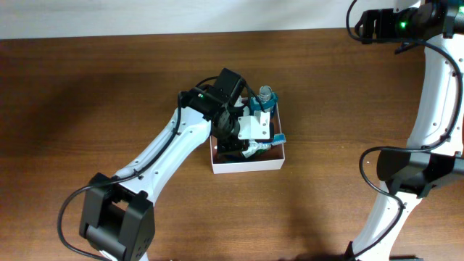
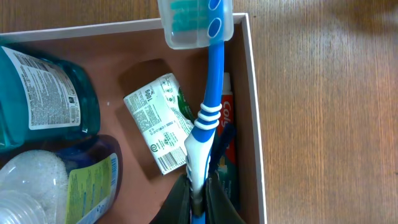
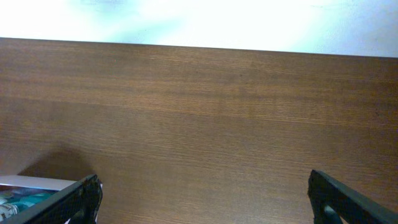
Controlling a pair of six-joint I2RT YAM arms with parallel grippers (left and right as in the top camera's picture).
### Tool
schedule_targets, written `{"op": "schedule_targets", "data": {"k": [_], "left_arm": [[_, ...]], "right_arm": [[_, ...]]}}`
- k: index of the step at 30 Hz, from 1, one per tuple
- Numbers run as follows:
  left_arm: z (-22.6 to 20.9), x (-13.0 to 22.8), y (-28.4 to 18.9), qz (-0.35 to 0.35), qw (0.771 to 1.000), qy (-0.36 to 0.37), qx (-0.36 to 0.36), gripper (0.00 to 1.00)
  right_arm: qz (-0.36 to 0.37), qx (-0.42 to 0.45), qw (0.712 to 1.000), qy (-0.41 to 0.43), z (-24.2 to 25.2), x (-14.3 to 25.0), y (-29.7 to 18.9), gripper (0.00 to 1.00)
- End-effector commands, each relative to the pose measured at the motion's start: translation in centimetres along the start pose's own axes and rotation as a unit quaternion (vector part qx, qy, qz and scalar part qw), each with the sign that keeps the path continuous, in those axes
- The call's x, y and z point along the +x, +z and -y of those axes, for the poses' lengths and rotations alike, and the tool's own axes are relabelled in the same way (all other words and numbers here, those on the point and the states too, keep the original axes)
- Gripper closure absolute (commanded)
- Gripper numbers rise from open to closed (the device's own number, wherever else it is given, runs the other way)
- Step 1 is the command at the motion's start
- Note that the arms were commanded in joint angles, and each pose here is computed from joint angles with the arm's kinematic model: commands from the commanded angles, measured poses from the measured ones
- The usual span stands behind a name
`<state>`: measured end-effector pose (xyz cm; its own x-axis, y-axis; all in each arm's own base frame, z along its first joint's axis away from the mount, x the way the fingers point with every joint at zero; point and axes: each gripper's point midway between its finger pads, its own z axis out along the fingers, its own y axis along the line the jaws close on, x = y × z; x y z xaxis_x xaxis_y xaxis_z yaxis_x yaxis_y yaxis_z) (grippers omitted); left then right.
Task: Pack container
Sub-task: 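Lower the toothbrush into the box front and open the left gripper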
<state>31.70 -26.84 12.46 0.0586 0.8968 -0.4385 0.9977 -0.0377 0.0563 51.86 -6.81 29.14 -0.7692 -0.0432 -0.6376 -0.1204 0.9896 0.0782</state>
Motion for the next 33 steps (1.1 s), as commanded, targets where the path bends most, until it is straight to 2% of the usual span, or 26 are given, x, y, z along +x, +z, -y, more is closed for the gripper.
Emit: {"op": "schedule_targets", "data": {"k": [1,10,18,22,27,30,33], "left_arm": [[0.3,0.1,0.6,-0.001,1.000,0.018,0.007,0.99],[0.3,1.1,3.0,-0.015,0.999,0.007,0.030,0.99],[-0.4,2.2,3.1,-0.046,0.999,-0.008,0.012,0.98],[-0.3,2.3,3.1,-0.047,0.999,-0.012,0.013,0.77],[-0.3,2.3,3.1,-0.047,0.999,-0.012,0.013,0.75],[-0.3,2.2,3.1,-0.047,0.999,-0.011,0.013,0.67],[-0.7,1.9,2.8,-0.043,0.999,-0.019,0.007,0.68]], "right_arm": [[0.005,0.003,1.000,0.000,0.2,-0.2,-0.3,0.01],[0.005,0.003,1.000,0.000,0.2,-0.2,-0.3,0.01],[0.005,0.003,1.000,0.000,0.2,-0.2,-0.3,0.01],[0.005,0.003,1.000,0.000,0.2,-0.2,-0.3,0.02],[0.005,0.003,1.000,0.000,0.2,-0.2,-0.3,0.01],[0.005,0.003,1.000,0.000,0.2,-0.2,-0.3,0.01],[0.005,0.003,1.000,0.000,0.2,-0.2,-0.3,0.01]]}}
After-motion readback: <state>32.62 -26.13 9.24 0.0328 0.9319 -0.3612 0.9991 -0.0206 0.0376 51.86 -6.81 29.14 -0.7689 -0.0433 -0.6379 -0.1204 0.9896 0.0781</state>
